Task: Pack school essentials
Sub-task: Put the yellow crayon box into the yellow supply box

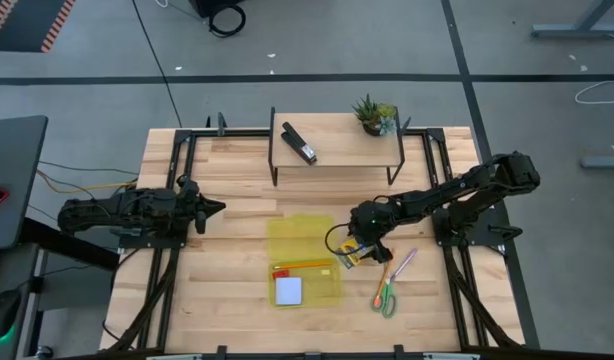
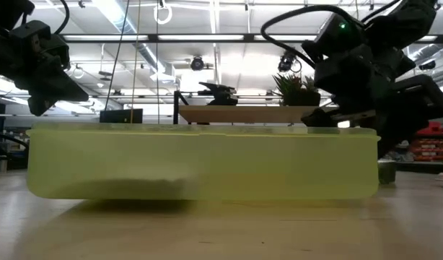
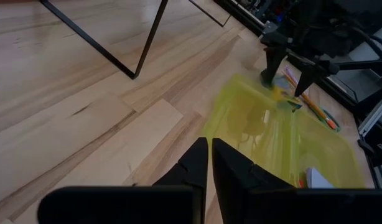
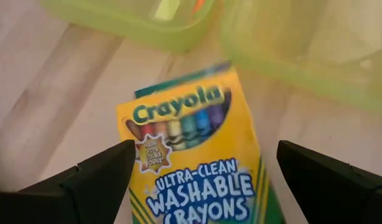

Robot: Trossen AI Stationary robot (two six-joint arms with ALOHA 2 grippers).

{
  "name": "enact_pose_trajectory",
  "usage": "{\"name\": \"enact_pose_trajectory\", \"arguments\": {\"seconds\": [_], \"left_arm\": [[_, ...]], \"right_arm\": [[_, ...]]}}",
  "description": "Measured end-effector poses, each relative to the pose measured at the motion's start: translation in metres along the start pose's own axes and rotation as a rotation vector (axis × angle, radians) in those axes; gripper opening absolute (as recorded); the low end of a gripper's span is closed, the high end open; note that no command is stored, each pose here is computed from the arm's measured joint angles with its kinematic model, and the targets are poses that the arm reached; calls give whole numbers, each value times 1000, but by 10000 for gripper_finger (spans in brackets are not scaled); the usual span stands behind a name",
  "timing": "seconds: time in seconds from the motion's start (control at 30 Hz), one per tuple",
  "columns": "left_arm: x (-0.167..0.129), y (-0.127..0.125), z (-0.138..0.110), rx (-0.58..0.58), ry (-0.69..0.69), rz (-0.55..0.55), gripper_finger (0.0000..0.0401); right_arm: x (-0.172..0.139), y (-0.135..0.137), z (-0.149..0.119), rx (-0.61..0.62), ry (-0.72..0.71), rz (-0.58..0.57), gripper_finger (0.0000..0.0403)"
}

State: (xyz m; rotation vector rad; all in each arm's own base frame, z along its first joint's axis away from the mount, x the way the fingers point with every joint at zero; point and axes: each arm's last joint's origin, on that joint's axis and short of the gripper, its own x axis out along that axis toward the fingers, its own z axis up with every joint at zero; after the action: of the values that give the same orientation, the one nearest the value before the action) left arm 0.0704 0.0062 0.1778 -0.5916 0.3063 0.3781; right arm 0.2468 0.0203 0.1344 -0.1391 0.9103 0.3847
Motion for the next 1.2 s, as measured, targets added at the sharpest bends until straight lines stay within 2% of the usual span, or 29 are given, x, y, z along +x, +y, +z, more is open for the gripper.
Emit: {"name": "enact_pose_trajectory", "arguments": {"seconds": [0.13,0.5,0.67,0.93,1.2], "left_arm": [[0,0,0,-1,-1,-1,35],[0,0,0,0,-1,-1,34],[0,0,0,-1,-1,-1,30],[0,0,0,0,-1,-1,40],[0,0,0,0,-1,-1,32]], "right_arm": [[-1,-2,8,-20,-42,-19,400],[0,3,8,-33,-25,-4,400],[1,3,-1,-58,13,-47,400],[1,3,-4,-53,21,-24,400],[5,12,-10,-74,75,-5,400]]}}
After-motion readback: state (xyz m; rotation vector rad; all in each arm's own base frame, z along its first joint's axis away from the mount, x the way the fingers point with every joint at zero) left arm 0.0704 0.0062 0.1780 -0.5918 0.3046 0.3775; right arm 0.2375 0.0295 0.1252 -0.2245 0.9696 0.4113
